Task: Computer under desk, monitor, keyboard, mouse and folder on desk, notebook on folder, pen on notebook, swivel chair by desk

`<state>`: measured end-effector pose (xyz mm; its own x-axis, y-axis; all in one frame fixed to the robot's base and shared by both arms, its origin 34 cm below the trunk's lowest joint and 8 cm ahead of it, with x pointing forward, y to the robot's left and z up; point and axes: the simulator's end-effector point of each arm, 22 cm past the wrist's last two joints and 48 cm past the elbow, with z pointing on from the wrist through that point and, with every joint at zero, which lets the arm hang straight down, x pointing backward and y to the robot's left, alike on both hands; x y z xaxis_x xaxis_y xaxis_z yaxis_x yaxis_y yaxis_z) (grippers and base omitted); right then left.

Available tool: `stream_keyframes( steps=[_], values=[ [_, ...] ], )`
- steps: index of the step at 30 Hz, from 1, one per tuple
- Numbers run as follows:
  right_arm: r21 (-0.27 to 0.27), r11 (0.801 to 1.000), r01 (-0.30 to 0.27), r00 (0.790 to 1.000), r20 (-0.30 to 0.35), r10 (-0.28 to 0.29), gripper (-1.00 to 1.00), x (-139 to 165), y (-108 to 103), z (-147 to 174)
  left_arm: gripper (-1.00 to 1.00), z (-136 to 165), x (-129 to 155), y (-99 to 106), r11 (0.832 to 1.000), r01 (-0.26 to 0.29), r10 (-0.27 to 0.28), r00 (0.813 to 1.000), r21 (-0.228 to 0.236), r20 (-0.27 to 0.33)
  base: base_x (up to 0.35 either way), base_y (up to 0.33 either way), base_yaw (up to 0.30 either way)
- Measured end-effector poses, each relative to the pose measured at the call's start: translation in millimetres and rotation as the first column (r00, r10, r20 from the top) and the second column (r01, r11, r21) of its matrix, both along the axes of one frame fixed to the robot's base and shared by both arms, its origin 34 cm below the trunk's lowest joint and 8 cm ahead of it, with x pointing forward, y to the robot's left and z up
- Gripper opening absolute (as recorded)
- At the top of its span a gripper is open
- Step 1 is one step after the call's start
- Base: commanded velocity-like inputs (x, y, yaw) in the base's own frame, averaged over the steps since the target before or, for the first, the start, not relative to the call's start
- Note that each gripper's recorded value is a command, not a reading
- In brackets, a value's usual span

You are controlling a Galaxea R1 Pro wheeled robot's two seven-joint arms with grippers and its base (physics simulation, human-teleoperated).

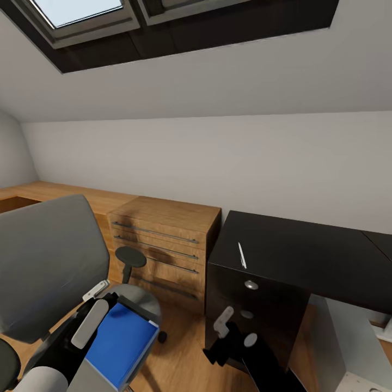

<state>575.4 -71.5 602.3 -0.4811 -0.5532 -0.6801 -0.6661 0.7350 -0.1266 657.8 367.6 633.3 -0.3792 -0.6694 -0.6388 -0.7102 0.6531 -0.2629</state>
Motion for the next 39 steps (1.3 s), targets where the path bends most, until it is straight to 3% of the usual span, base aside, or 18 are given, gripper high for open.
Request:
stream_keyframes(
  steps=[14,25,39],
  values=[
    [-0.042,0.999,-0.015,0.999,-0.044,0.013,1.00,-12.9,-9.9,-27.6,1.00,-1.1,-1.7,2.5,1.000,-0.003,0.003,1.000,0.001,-0.003,0.056,0.035,0.000],
    [-0.042,0.999,-0.029,0.999,-0.044,0.027,1.00,-15.3,-9.2,-34.7,1.00,-1.7,-4.2,8.7,1.000,-0.015,0.015,1.000,0.010,-0.010,0.057,0.033,0.000],
    [-0.043,0.999,-0.032,0.999,-0.044,0.031,1.00,-16.0,-8.9,-36.4,1.00,6.7,-8.7,35.8,0.997,-0.054,0.055,0.998,0.056,-0.020,0.005,0.003,0.000]
  ],
)
